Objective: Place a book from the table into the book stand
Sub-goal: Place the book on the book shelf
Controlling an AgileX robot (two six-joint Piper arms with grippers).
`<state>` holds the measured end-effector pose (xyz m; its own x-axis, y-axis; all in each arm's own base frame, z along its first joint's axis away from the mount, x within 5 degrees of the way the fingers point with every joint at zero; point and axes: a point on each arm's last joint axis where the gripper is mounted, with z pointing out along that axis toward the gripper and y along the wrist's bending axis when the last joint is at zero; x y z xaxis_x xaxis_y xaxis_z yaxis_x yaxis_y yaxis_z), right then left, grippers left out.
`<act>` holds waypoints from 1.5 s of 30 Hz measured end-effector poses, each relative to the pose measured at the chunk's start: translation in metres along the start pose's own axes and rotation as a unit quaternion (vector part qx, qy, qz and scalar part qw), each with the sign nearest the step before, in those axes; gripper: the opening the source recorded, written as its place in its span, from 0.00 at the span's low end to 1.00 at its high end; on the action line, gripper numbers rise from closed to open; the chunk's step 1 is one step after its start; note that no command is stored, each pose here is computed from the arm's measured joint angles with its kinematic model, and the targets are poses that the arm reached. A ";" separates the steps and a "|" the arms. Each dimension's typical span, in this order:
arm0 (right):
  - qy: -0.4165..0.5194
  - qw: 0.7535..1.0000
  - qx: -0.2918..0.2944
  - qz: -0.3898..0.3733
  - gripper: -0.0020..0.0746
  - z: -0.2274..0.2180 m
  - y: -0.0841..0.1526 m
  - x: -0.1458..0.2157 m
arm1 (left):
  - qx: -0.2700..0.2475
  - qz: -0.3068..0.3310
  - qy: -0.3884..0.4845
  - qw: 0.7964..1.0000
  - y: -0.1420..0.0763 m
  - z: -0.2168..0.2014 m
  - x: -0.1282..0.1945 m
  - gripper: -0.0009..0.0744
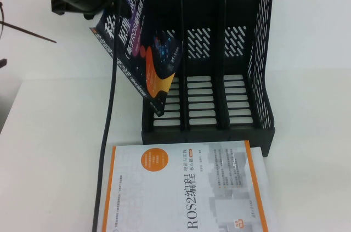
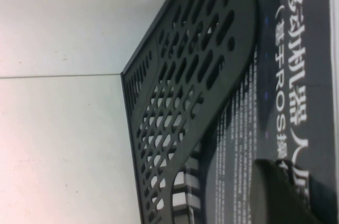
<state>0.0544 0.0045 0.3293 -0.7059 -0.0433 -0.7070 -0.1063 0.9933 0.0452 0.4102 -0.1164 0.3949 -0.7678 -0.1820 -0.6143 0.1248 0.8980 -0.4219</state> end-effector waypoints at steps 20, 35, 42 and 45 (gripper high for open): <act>-0.005 0.999 0.040 0.006 0.03 0.009 -0.006 0.003 | 0.009 0.012 -0.063 0.998 -0.018 -0.040 -0.017 0.16; -0.003 0.999 0.044 0.006 0.03 0.009 -0.007 0.003 | -0.022 0.056 0.030 0.998 -0.038 0.040 0.016 0.16; -0.005 0.999 0.051 0.003 0.03 0.009 -0.008 0.003 | -0.026 0.062 0.021 0.998 -0.035 0.045 0.014 0.38; -0.011 0.998 0.059 -0.001 0.03 0.009 -0.010 0.002 | -0.028 0.069 0.014 0.997 -0.035 0.044 0.012 0.44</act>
<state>0.0597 -0.0044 0.3212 -0.6908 -0.0434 -0.7218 -0.0222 0.9990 -0.0388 0.4239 -0.1679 0.3732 -0.7629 -0.0447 -0.6449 0.1963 0.9345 -0.2970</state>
